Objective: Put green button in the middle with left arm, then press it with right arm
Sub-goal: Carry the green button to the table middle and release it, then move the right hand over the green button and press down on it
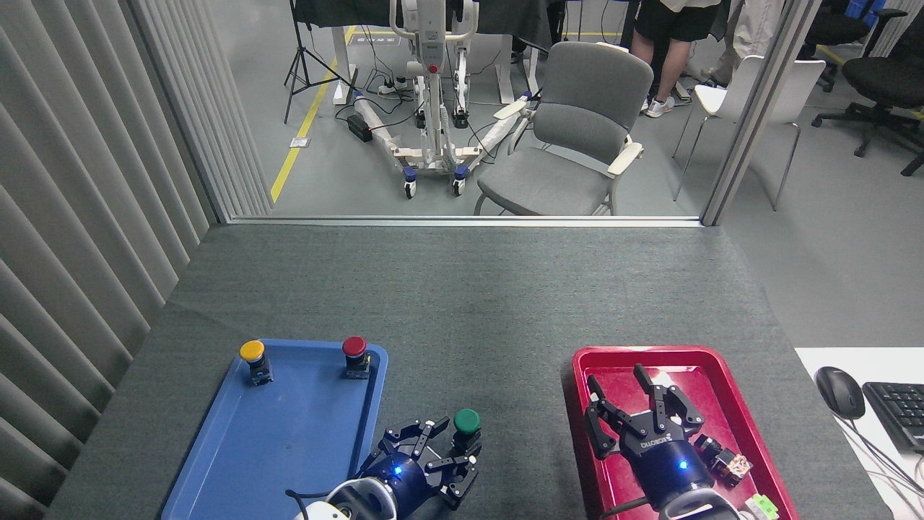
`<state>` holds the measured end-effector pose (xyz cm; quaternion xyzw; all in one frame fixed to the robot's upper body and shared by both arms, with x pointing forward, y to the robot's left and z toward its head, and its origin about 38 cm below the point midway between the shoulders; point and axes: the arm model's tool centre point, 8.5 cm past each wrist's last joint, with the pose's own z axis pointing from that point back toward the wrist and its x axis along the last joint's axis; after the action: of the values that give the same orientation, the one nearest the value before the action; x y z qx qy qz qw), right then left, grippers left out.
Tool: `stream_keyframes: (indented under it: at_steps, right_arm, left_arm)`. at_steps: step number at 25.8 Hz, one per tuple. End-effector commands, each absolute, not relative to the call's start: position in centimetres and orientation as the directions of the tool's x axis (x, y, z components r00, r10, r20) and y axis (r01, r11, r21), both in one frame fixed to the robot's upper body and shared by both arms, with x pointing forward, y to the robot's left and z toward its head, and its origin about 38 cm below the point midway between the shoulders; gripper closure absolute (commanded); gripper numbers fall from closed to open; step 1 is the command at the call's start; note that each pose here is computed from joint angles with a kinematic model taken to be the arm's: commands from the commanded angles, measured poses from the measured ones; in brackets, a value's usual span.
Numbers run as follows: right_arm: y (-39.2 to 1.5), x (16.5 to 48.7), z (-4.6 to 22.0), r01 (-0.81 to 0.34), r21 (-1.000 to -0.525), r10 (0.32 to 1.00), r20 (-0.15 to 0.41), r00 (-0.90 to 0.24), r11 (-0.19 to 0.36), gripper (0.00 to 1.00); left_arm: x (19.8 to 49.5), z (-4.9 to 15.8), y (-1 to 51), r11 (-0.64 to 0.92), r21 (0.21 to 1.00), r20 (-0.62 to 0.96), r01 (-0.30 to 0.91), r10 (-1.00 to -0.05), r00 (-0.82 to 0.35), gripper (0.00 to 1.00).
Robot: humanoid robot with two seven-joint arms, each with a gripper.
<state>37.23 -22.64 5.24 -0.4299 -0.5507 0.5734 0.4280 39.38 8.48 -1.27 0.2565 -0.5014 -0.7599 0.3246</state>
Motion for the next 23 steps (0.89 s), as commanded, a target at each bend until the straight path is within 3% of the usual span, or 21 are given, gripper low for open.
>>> stream_keyframes:
  at_steps: [1, 2, 7, 15, 19, 23]
  right_arm:
    - [-21.7, 36.8, 5.3, -0.008, -1.0, 0.927, -0.02, -0.376, -0.024, 0.62]
    - [-21.4, 36.7, 5.3, -0.007, -1.0, 0.916, -0.019, -0.401, -0.024, 0.69]
    - [-20.3, 36.3, 5.0, -0.016, -1.0, 0.875, -0.012, -0.483, -0.022, 1.0]
    - [-15.8, 38.9, 5.8, -0.006, -0.997, 0.79, -0.059, -0.61, -0.078, 1.0]
    - [-14.0, 39.0, 5.3, -0.048, -0.995, 0.772, -0.041, -0.634, -0.093, 1.0]
    - [-11.6, 39.7, 5.4, -0.04, -0.991, 0.729, -0.067, -0.682, -0.129, 1.0]
  left_arm:
    - [39.4, -1.1, 8.5, -0.277, 0.934, -0.065, 0.224, -0.752, -0.656, 0.1]
    - [39.4, -1.1, 8.5, -0.275, 0.936, -0.065, 0.222, -0.751, -0.657, 0.01]
    - [38.8, -0.3, 10.2, -0.258, 0.947, -0.075, 0.192, -0.757, -0.649, 0.01]
    - [35.6, 0.7, 17.4, -0.142, 0.969, -0.018, 0.2, -0.853, -0.521, 0.01]
    - [37.0, 3.0, 23.9, 0.014, 0.991, 0.056, 0.137, -0.95, -0.308, 0.01]
    - [38.9, 5.3, 28.2, 0.117, 0.992, 0.123, 0.056, -0.986, -0.115, 0.01]
